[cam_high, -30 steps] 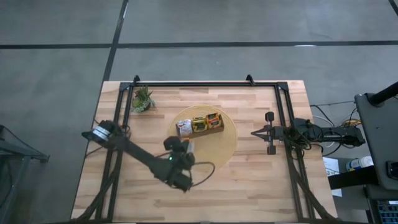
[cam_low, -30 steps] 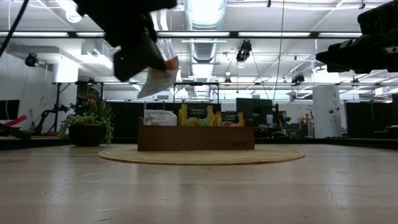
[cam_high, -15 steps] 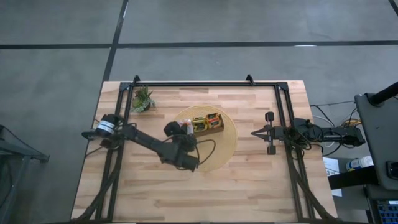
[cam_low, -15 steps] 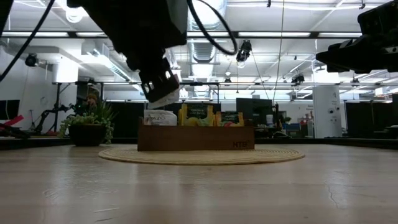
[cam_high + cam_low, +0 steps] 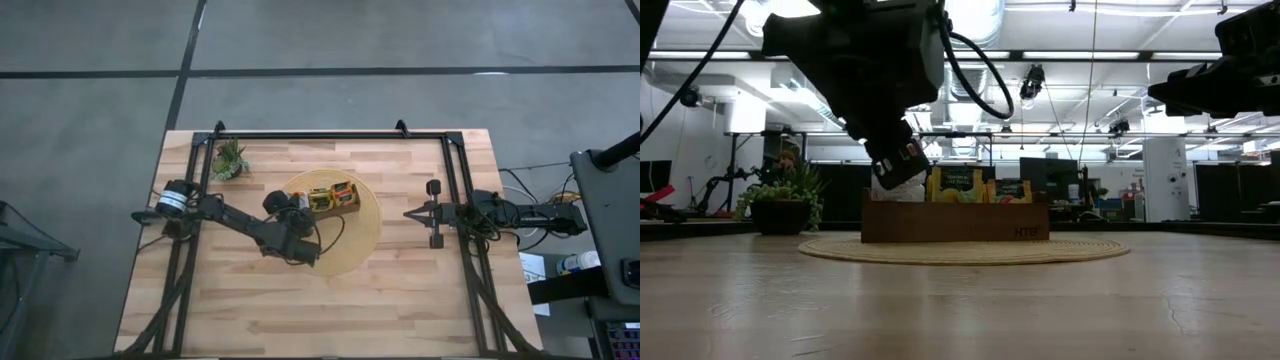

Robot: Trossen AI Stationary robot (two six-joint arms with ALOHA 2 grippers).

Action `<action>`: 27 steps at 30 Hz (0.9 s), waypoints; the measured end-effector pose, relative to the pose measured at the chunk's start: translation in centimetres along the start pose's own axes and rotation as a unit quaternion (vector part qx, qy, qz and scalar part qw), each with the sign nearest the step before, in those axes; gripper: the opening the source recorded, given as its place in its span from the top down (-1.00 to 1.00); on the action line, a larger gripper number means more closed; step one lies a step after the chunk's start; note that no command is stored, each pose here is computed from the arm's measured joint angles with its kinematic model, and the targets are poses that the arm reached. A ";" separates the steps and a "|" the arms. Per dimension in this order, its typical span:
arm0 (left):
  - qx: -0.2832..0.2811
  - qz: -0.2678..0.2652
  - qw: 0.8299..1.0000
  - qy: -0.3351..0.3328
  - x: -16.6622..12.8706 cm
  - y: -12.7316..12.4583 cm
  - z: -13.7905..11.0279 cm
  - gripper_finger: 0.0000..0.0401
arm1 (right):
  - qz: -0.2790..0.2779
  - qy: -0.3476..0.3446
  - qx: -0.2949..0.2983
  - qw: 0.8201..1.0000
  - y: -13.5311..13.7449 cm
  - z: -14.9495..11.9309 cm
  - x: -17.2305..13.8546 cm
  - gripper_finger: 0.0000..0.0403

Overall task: Pick & Place Tea
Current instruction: Put the white tea bag into the left section of the wooden organizer

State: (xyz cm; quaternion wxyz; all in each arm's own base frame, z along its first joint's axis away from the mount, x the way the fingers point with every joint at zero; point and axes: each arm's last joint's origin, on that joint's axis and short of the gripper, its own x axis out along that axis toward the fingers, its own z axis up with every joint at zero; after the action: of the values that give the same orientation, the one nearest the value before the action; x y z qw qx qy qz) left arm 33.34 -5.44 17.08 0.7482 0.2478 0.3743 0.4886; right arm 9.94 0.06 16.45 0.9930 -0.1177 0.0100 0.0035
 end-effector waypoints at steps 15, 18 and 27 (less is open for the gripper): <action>-0.020 -0.011 1.000 0.002 0.0 -0.2 0.2 1.00 | 0.000 0.000 0.000 1.000 0.0 0.0 0.0 0.96; -0.026 -0.021 0.999 0.009 0.0 -0.3 0.1 1.00 | 0.000 0.000 0.000 1.000 0.0 0.0 0.0 0.96; -0.036 -0.020 0.999 0.026 0.7 -0.4 -1.1 1.00 | 0.000 0.000 0.000 1.000 0.0 0.0 0.0 0.96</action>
State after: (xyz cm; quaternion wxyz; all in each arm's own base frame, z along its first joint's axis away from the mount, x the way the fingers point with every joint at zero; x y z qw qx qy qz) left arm 32.83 -4.99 15.94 0.7564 0.2000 0.3807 0.4929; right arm 9.94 0.06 16.45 0.9930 -0.1177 0.0098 0.0037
